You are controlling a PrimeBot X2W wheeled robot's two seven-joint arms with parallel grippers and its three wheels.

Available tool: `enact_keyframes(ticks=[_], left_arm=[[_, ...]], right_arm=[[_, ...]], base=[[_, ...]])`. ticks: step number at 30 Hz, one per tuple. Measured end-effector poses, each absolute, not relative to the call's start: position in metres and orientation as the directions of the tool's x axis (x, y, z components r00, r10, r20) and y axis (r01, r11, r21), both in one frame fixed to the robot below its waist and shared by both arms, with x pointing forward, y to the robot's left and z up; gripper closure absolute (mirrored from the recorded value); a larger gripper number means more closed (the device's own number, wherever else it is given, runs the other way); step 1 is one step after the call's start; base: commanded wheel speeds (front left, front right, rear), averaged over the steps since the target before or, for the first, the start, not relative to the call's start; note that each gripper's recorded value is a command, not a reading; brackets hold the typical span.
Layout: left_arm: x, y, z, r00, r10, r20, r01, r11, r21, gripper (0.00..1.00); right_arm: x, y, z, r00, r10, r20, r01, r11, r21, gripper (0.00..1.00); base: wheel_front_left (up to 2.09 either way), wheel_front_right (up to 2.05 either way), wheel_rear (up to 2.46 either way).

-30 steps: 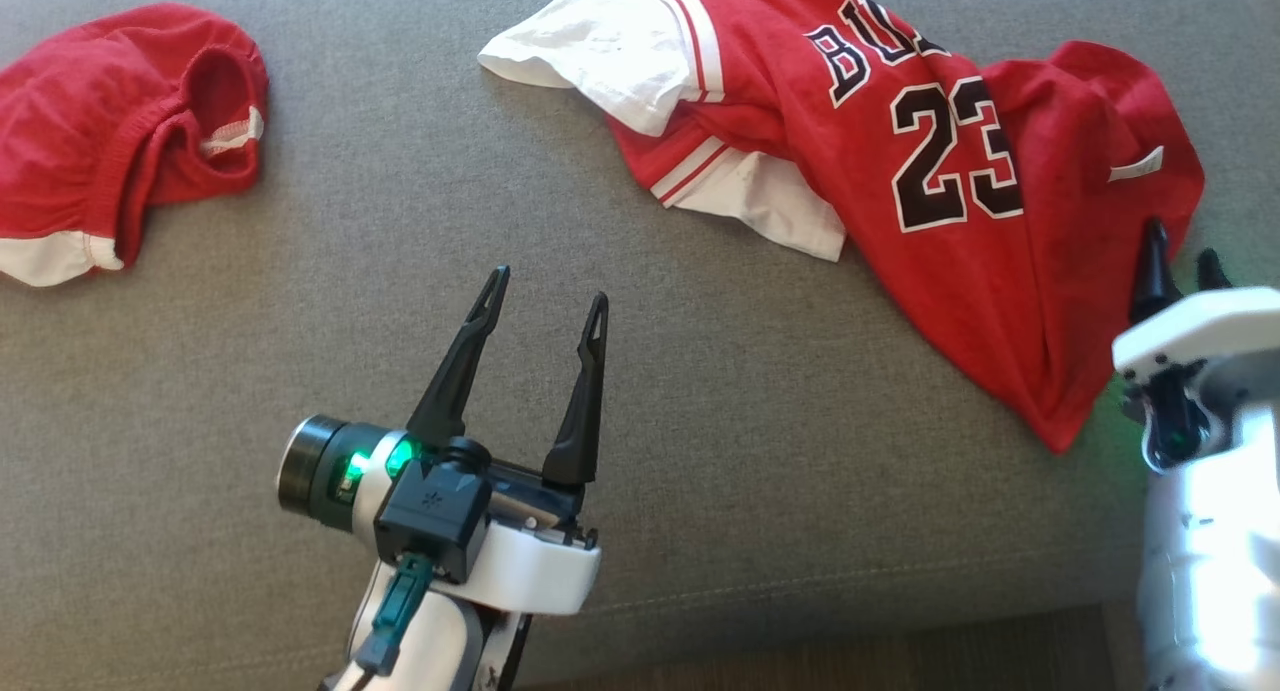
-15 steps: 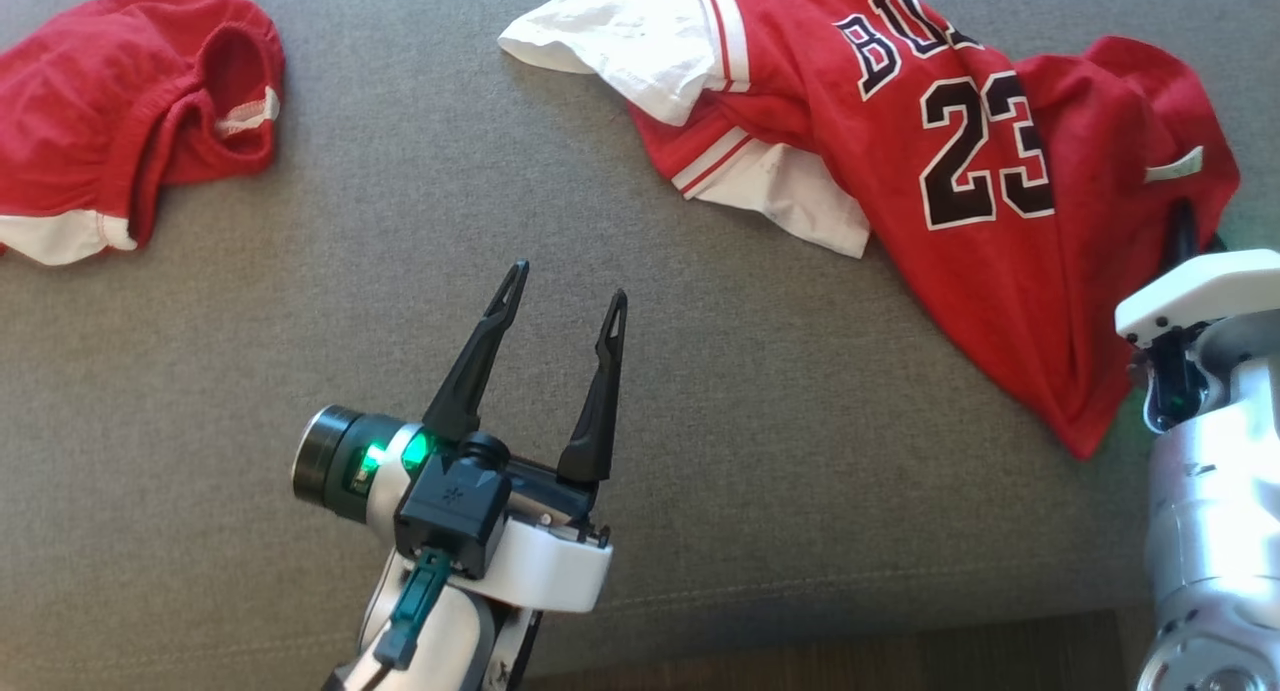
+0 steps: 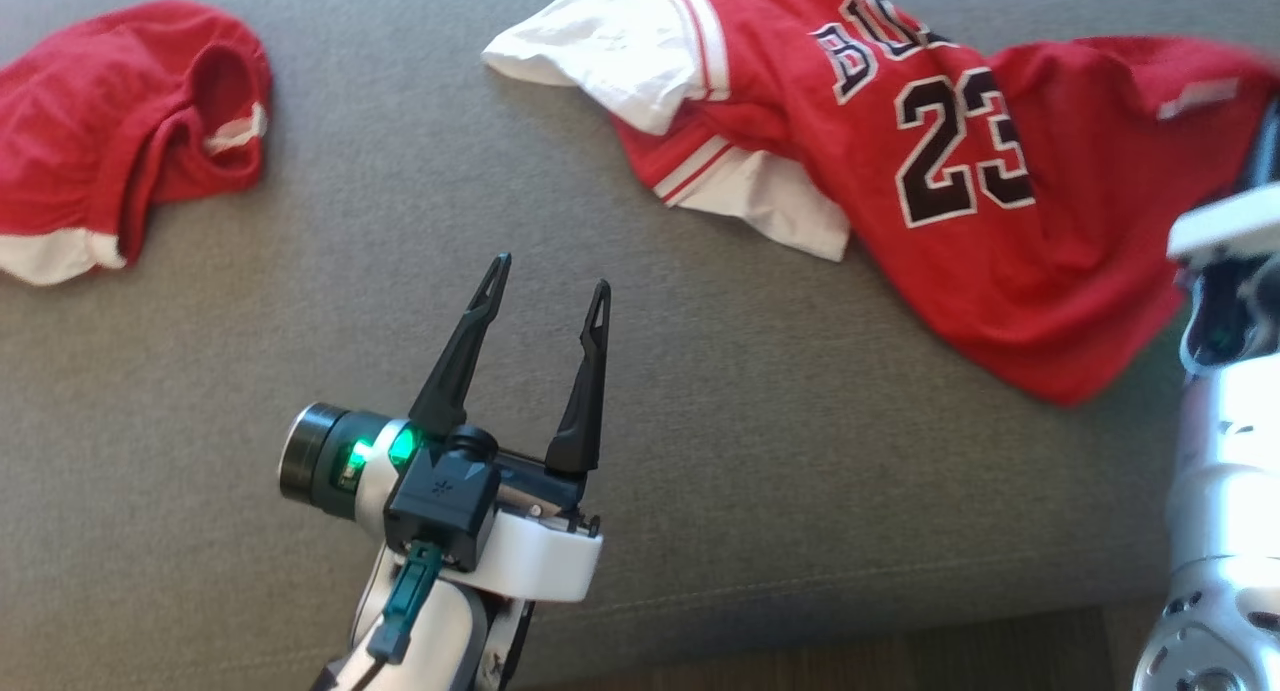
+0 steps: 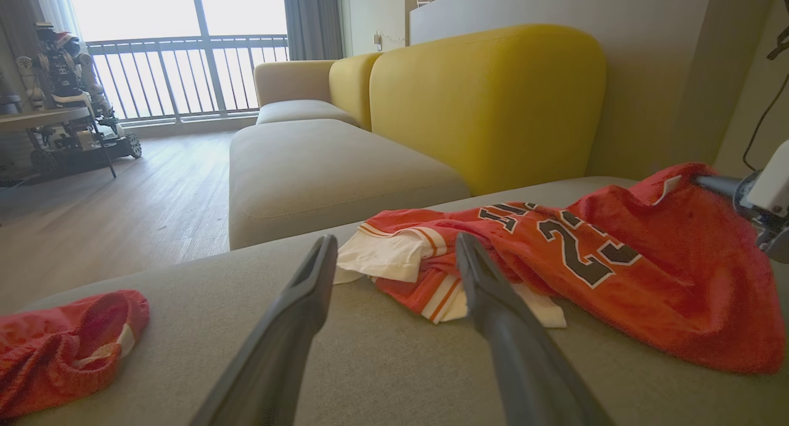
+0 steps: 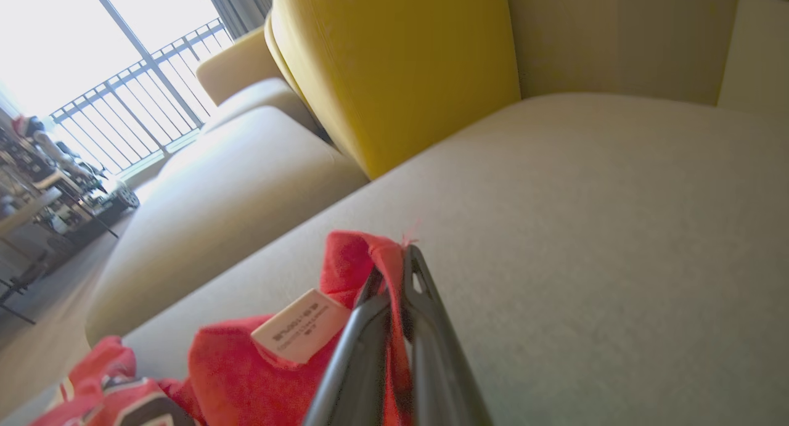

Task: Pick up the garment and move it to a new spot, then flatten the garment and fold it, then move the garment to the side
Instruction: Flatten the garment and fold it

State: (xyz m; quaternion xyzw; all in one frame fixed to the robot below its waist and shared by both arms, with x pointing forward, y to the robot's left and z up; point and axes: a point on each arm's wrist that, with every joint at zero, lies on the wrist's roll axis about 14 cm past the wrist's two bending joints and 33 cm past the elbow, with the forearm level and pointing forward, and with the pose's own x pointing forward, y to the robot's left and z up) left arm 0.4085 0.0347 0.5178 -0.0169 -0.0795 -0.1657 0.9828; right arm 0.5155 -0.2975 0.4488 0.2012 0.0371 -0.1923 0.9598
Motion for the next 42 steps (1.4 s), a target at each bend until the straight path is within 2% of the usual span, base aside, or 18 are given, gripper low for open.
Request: enact_keyframes(ticks=[6, 10, 13, 20, 26, 29, 35, 38, 39, 40, 42], left_arm=[[0.403, 0.024, 0.533, 0.913, -0.353, 0.203, 0.361, 0.933, 0.000, 0.00], [0.396, 0.025, 0.537, 0.914, -0.349, 0.207, 0.358, 0.934, -0.008, 0.00], [0.392, 0.028, 0.535, 0.920, -0.338, 0.197, 0.348, 0.937, -0.015, 0.00], [0.392, 0.030, 0.536, 0.920, -0.335, 0.201, 0.345, 0.939, -0.015, 0.00], [0.395, 0.020, 0.528, 0.911, -0.369, 0.182, 0.380, 0.925, -0.028, 0.00], [0.396, 0.017, 0.527, 0.909, -0.376, 0.180, 0.387, 0.921, -0.032, 0.00], [0.395, 0.017, 0.529, 0.907, -0.380, 0.185, 0.391, 0.920, -0.031, 0.00], [0.395, 0.021, 0.532, 0.910, -0.368, 0.191, 0.380, 0.925, -0.030, 0.00], [0.395, 0.023, 0.532, 0.913, -0.360, 0.190, 0.372, 0.928, -0.029, 0.00], [0.394, 0.026, 0.532, 0.917, -0.352, 0.188, 0.363, 0.931, -0.028, 0.00], [0.393, 0.032, 0.531, 0.925, -0.334, 0.183, 0.345, 0.938, -0.028, 0.00]], right_arm=[[0.524, -0.304, 0.552, 0.935, -0.338, 0.108, 0.252, 0.847, 0.468, 1.00], [0.514, -0.306, 0.591, 0.931, -0.316, 0.181, 0.203, 0.863, 0.463, 1.00], [0.503, -0.310, 0.580, 0.941, -0.315, 0.127, 0.229, 0.864, 0.449, 1.00], [0.460, -0.333, 0.493, 0.916, -0.375, -0.145, 0.400, 0.813, 0.424, 1.00], [0.447, -0.338, 0.461, 0.891, -0.401, -0.212, 0.454, 0.799, 0.394, 1.00], [0.459, -0.334, 0.472, 0.901, -0.403, -0.159, 0.432, 0.813, 0.390, 1.00], [0.526, -0.309, 0.542, 0.928, -0.367, 0.067, 0.314, 0.864, 0.393, 1.00], [0.550, -0.301, 0.558, 0.921, -0.374, 0.112, 0.309, 0.874, 0.375, 1.00], [0.555, -0.301, 0.557, 0.919, -0.380, 0.109, 0.321, 0.878, 0.355, 0.47], [0.558, -0.301, 0.555, 0.917, -0.387, 0.101, 0.335, 0.881, 0.334, 0.00], [0.563, -0.299, 0.544, 0.918, -0.390, 0.074, 0.354, 0.889, 0.290, 0.00]], base=[[0.00, 0.00, 0.00], [0.00, 0.00, 0.00], [0.00, 0.00, 0.00], [0.00, 0.00, 0.00], [0.00, 0.00, 0.00], [0.00, 0.00, 0.00], [0.00, 0.00, 0.00], [0.00, 0.00, 0.00], [0.00, 0.00, 0.00], [0.00, 0.00, 0.00], [0.00, 0.00, 0.00]])
